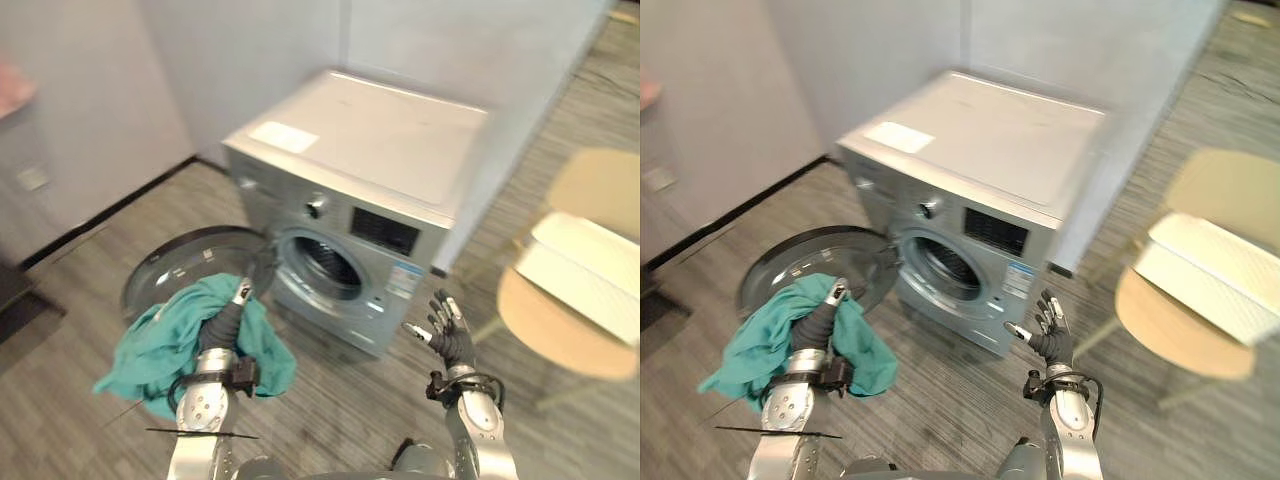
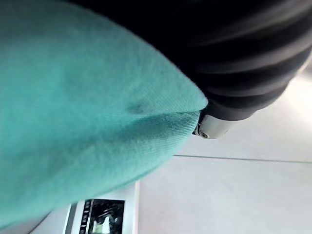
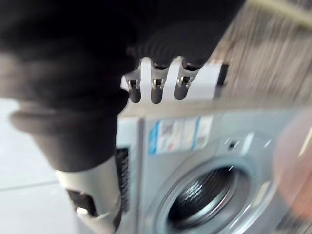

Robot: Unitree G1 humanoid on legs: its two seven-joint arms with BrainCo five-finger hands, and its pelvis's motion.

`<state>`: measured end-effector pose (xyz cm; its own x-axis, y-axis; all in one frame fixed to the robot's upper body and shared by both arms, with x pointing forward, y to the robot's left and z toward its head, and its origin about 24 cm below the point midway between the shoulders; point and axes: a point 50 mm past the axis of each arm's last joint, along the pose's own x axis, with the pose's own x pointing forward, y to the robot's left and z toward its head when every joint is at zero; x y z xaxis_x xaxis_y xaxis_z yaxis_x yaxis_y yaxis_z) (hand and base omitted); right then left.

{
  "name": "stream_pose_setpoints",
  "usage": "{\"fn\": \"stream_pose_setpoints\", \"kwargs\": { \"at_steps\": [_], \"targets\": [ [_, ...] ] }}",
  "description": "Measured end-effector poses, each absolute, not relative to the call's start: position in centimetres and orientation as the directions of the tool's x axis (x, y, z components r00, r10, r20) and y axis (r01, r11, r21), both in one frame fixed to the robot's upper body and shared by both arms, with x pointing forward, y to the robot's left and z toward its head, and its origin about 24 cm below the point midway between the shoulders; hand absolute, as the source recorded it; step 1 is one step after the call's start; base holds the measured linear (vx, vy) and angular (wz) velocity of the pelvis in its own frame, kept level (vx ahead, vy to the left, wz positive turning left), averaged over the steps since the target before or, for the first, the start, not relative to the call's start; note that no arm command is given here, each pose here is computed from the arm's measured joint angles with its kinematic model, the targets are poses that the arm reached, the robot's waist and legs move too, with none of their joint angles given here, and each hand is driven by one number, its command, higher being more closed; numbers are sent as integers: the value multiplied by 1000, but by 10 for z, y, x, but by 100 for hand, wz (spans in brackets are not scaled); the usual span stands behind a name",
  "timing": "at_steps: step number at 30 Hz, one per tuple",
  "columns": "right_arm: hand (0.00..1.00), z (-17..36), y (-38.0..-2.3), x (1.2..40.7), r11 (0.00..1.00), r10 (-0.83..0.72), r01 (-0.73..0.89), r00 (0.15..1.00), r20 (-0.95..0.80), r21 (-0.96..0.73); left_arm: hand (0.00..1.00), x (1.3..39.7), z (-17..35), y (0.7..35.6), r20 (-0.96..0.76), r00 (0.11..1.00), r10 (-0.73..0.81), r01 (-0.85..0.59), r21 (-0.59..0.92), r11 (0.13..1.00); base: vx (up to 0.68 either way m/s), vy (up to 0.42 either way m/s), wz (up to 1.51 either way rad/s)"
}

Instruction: Pick up the laundry basket with both hands and put the clothes into the washing machine.

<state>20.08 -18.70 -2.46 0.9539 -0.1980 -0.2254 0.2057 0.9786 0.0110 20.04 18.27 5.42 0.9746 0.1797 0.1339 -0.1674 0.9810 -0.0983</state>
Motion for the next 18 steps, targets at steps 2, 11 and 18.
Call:
{"fn": "stream_pose_setpoints", "kwargs": {
  "at_steps": [2,11,18],
  "targets": [
    [0,-54,-202,180,966,-255,249,890,-377,-66,100,206,43,186,88,969,229,-217,-125,968,232,-69,-33],
    [0,-111,-194,101,963,-260,235,684,-681,-131,100,192,22,187,-26,956,292,-292,-162,943,285,-171,-32],
    [0,-135,-196,107,970,-232,204,599,-767,-135,100,187,12,186,-73,954,291,-299,-156,942,289,116,-35]
  ]
}}
